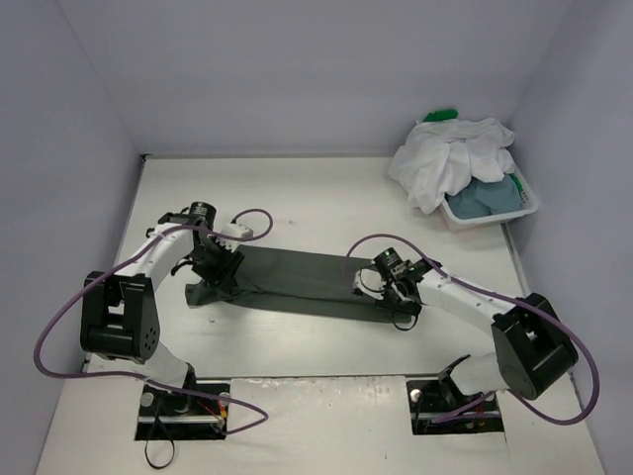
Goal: Fold and stack the t-shirts
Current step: Fold the 1/3-folded T-shirt at the center of the board.
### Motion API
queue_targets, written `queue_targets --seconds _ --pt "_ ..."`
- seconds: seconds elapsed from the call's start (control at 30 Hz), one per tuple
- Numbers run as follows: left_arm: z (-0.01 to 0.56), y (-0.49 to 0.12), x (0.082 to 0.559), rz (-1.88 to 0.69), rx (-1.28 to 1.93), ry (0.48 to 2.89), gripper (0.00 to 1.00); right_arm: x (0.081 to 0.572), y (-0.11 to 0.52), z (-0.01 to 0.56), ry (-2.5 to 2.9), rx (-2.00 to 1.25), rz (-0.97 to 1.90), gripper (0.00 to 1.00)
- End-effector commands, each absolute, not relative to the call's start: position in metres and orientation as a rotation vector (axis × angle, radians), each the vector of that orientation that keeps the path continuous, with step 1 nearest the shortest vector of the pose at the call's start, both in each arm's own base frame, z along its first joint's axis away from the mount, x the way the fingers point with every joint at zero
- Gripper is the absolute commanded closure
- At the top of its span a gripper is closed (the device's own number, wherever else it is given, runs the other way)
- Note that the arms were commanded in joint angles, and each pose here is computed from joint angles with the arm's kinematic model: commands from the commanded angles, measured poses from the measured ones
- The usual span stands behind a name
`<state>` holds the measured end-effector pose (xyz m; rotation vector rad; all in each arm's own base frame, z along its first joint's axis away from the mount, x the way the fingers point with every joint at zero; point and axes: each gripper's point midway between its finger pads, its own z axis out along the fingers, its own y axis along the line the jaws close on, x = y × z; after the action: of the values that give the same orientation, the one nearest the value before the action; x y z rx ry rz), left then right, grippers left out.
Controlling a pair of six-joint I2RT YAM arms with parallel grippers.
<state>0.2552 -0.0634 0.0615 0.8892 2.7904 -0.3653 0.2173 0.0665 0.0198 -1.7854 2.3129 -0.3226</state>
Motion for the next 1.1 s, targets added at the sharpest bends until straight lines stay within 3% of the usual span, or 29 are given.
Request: queue_targets --seconds 0.0,0.3,0.53,0.6,0.77,1.07 --pt "0.098 -0.059 0.274 -0.29 0.891 2.695 0.53 0.235 0.07 0.049 2.26 -1.716 -0.394 0.67" --pt "0.099 -0.062 0.29 -0.297 0.827 2.709 0.54 0.281 0.119 0.113 2.117 -1.506 -0.242 0.62" --pt "0.104 -0.065 0.291 -0.316 0.809 2.709 0.58 0.292 0.127 0.105 2.135 -1.527 -0.237 0.6" --pt "0.105 -0.066 0.292 -0.32 0.795 2.704 0.58 0.292 0.133 0.096 2.146 -1.527 -0.19 0.64" --pt "0.101 -0.07 0.291 -0.34 0.752 2.688 0.63 0.28 0.151 0.054 2.202 -1.558 -0.024 0.89" --pt "0.072 -0.07 0.292 -0.356 0.743 2.751 0.71 0.275 0.166 0.015 2.245 -1.606 0.092 0.95"
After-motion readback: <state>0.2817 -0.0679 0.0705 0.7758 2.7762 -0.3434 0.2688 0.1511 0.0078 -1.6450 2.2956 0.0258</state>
